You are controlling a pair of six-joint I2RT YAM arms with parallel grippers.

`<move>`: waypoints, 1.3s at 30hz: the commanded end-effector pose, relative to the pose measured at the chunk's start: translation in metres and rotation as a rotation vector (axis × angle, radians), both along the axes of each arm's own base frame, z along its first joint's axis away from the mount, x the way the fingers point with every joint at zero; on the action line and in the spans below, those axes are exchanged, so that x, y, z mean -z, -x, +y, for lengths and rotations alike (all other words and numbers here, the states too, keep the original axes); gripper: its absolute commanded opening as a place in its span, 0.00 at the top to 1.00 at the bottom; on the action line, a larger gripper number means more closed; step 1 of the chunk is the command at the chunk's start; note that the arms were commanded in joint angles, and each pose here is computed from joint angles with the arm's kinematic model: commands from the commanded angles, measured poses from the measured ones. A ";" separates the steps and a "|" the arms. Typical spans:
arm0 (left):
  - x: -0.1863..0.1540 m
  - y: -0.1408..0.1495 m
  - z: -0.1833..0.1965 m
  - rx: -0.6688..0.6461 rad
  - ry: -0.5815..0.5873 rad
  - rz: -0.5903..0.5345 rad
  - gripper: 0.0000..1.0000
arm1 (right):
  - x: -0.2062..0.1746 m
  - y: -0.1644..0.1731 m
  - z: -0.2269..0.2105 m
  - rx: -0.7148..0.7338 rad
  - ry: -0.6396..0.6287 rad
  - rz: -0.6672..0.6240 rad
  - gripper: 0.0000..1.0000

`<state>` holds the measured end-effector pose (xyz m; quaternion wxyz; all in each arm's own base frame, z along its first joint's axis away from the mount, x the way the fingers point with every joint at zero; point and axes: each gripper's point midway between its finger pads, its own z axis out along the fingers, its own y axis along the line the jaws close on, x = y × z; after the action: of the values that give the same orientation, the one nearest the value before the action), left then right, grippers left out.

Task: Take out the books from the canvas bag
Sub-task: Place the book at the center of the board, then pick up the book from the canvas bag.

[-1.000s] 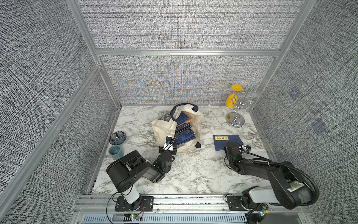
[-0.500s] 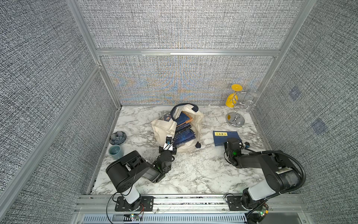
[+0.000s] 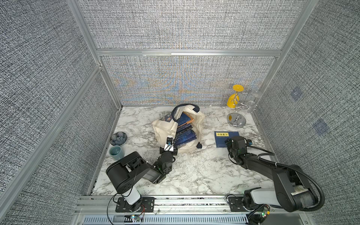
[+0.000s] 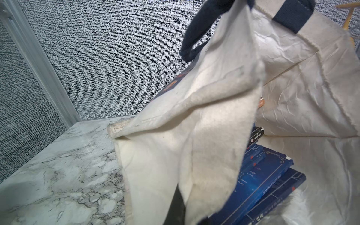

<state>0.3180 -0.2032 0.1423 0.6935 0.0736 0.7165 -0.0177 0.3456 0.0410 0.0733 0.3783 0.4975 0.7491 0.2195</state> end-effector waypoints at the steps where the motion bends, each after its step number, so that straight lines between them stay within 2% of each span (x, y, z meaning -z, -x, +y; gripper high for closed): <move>1: -0.010 0.000 -0.002 0.011 0.036 -0.029 1.00 | -0.015 0.009 0.017 -0.108 0.014 0.012 0.20; 4: -0.010 -0.001 -0.004 0.014 0.036 -0.030 1.00 | -0.046 0.012 0.041 -0.192 0.034 -0.049 0.21; 8: -0.010 -0.001 -0.004 0.015 0.033 -0.032 1.00 | -0.081 0.011 0.096 -0.366 0.038 -0.138 0.21; 14: -0.008 -0.001 -0.007 0.027 0.031 -0.026 1.00 | -0.100 0.011 0.180 -0.573 -0.005 -0.195 0.26; 23: -0.007 -0.001 -0.009 0.037 0.024 -0.026 1.00 | -0.091 0.007 0.241 -0.671 -0.014 -0.193 0.30; 28: -0.008 -0.001 -0.010 0.043 0.026 -0.026 1.00 | -0.072 0.001 0.267 -0.703 -0.045 -0.148 0.31; 32: -0.008 -0.001 -0.012 0.050 0.029 -0.026 1.00 | -0.052 0.000 0.272 -0.662 -0.080 -0.109 0.36; 39: -0.006 -0.001 -0.015 0.062 0.029 -0.021 1.00 | -0.022 -0.005 0.276 -0.615 -0.056 -0.040 0.40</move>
<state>0.3190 -0.2117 0.1381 0.6901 0.0905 0.7176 -0.0246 0.3462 0.3178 0.1011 0.2951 0.2327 0.8550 0.3574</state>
